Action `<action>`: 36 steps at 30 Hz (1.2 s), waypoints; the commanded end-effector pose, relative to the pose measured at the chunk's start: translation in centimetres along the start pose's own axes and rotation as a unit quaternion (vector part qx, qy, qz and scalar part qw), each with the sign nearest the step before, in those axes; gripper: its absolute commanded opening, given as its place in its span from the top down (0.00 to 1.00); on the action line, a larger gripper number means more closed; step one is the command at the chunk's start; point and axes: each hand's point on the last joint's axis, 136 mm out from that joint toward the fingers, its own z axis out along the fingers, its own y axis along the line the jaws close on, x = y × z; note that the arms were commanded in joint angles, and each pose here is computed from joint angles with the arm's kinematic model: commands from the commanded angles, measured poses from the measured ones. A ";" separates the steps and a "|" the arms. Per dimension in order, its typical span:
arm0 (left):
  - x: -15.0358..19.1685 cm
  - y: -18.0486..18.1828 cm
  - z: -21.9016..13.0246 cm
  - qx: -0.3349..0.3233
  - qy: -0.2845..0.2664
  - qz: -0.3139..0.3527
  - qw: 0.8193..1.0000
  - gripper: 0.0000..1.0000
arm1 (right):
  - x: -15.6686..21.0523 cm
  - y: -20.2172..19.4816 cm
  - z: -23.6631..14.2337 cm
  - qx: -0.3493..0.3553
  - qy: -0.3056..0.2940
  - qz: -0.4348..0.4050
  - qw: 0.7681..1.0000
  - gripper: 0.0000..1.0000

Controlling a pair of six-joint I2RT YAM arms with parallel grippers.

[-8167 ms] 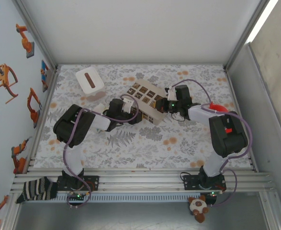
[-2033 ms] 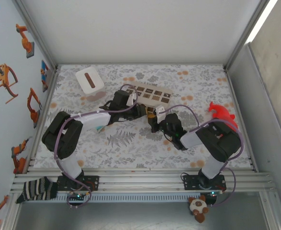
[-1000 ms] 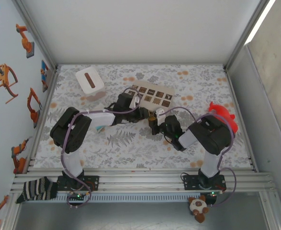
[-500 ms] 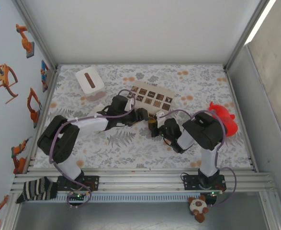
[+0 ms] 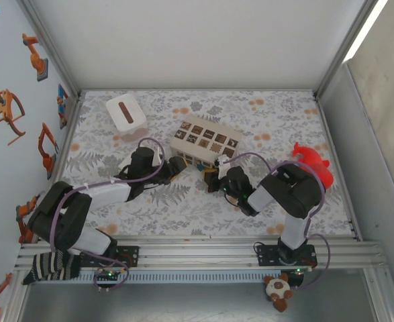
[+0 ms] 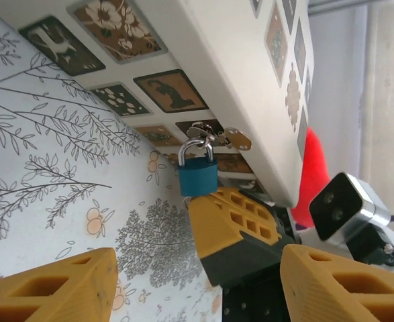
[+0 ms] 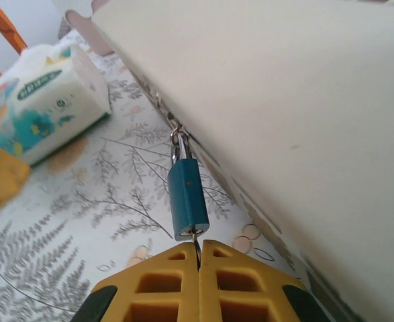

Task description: Unlock the padlock with the key

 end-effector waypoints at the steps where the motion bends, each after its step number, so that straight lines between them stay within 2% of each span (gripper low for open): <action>1: -1.0 -1.7 0.3 0.073 -0.021 -0.042 0.996 0.40 | -2.9 1.6 -0.2 -0.010 -0.049 0.059 0.997 1.00; 8: -1.6 -0.4 1.8 0.102 -0.042 -0.082 0.990 0.46 | -2.0 3.3 0.2 -0.014 -0.032 0.060 0.998 1.00; 13: -1.5 0.8 2.3 0.089 -0.047 -0.094 0.990 0.49 | -1.8 3.4 0.4 -0.013 -0.029 0.069 0.997 1.00; 21: -1.3 2.6 2.7 0.062 -0.051 -0.111 0.991 0.62 | -1.0 4.6 0.9 -0.014 -0.028 0.091 0.995 1.00; 28: -0.9 3.7 1.5 0.047 -0.075 -0.130 0.988 0.62 | -0.5 5.1 1.2 -0.013 -0.024 0.116 0.993 1.00; 36: 0.2 2.2 1.2 0.078 -0.076 -0.138 0.984 0.57 | -0.1 5.9 1.6 -0.021 -0.017 0.126 0.992 1.00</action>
